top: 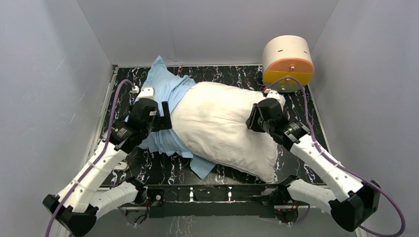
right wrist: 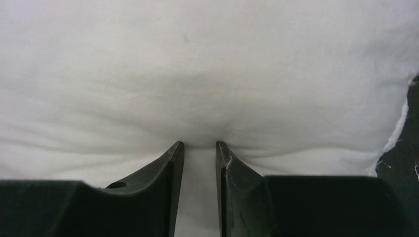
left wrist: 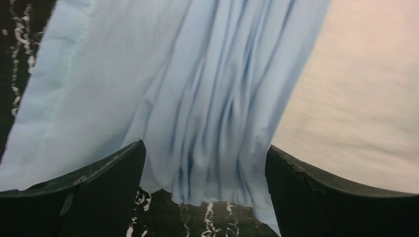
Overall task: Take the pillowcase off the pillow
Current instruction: Remove the pillow from the pillowcase.
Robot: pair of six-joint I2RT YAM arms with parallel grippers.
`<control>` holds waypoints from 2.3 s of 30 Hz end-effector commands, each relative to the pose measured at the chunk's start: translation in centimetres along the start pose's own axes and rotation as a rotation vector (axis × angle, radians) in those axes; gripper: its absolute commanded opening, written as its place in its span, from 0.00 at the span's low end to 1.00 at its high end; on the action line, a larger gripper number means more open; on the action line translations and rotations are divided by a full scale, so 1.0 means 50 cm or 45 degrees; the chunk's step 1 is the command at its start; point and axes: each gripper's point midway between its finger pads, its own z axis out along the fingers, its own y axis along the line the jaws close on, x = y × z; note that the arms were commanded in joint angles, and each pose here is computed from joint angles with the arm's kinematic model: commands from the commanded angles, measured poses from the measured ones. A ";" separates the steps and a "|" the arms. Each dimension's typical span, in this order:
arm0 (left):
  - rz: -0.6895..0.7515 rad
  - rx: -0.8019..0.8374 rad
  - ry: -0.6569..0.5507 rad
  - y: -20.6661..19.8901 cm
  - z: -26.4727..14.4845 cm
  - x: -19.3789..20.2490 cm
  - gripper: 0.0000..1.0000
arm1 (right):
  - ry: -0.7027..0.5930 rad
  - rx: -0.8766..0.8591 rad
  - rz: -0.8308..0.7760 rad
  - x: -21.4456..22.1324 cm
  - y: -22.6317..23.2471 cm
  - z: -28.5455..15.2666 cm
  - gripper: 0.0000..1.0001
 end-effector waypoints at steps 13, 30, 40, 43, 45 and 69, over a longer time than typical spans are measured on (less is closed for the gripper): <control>-0.251 0.655 0.107 -0.101 -0.152 0.075 0.98 | -0.254 -0.807 -0.801 0.068 0.281 -0.166 0.77; -0.492 0.715 0.318 -0.133 -0.064 0.245 0.98 | -0.594 0.035 -1.214 0.190 0.181 -0.019 0.20; -0.703 1.064 0.273 -0.208 -0.023 0.305 0.98 | -0.595 -0.319 -0.758 0.138 0.275 -0.106 0.00; -0.733 1.098 0.159 -0.215 -0.018 0.268 0.98 | -0.581 -0.412 -0.693 0.134 0.291 -0.125 0.00; -0.719 1.058 0.122 -0.214 -0.005 0.252 0.98 | -0.563 -0.455 -0.668 0.137 0.298 -0.133 0.00; -0.445 0.243 -0.184 -0.013 0.055 0.155 0.00 | -0.580 -0.364 -0.518 0.085 0.198 -0.167 0.00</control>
